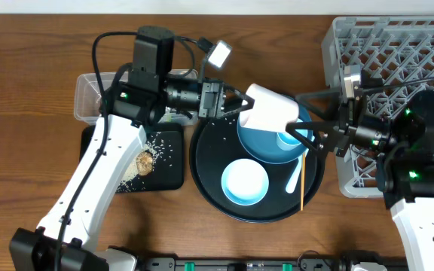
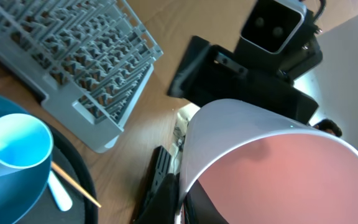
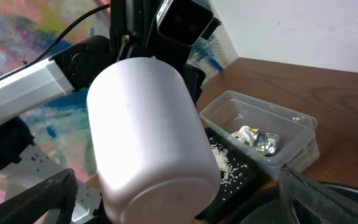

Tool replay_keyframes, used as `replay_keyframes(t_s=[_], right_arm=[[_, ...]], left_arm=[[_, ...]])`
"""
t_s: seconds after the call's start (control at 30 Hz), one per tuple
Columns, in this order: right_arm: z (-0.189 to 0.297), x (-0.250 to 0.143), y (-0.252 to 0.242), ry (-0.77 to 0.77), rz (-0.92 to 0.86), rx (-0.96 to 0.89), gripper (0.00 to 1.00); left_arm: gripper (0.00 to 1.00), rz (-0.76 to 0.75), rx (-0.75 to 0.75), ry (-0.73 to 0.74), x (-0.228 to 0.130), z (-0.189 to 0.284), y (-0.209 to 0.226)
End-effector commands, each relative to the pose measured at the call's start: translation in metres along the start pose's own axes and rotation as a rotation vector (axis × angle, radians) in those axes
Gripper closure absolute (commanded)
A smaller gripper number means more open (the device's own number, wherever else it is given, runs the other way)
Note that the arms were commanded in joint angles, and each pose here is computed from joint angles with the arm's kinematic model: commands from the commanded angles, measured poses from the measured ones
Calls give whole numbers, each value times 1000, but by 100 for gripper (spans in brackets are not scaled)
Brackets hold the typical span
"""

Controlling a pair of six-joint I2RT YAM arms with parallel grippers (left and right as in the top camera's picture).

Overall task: Sort waste into correct bins and load items into the dishwasher rack
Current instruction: 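Grasp the raised pink cup with the right gripper from the left gripper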

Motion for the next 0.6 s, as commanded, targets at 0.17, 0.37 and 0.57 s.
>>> replay_keyframes(t_s=[0.17,0.37,0.57], right_arm=[[-2,-3,5,47,50,103,4],[-13,-4,15,68,103,158,8],[-21,-5,21,73,127,176,12]], left_arm=[[94,28,-34,8,1,0,-7],[94,24,-34,6,2,0,-6],[94,24,-34,6,2,0,-6]])
Point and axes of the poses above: each gripper's point midway between its finger pads, its own z axis back along the fingers, its own y axis along the line the jaws close on, x = y × z, the point moved 6 cm from there along z, back along the fingers, and after that the axes turned 2 degrees about -z, right-handed, at the moved point
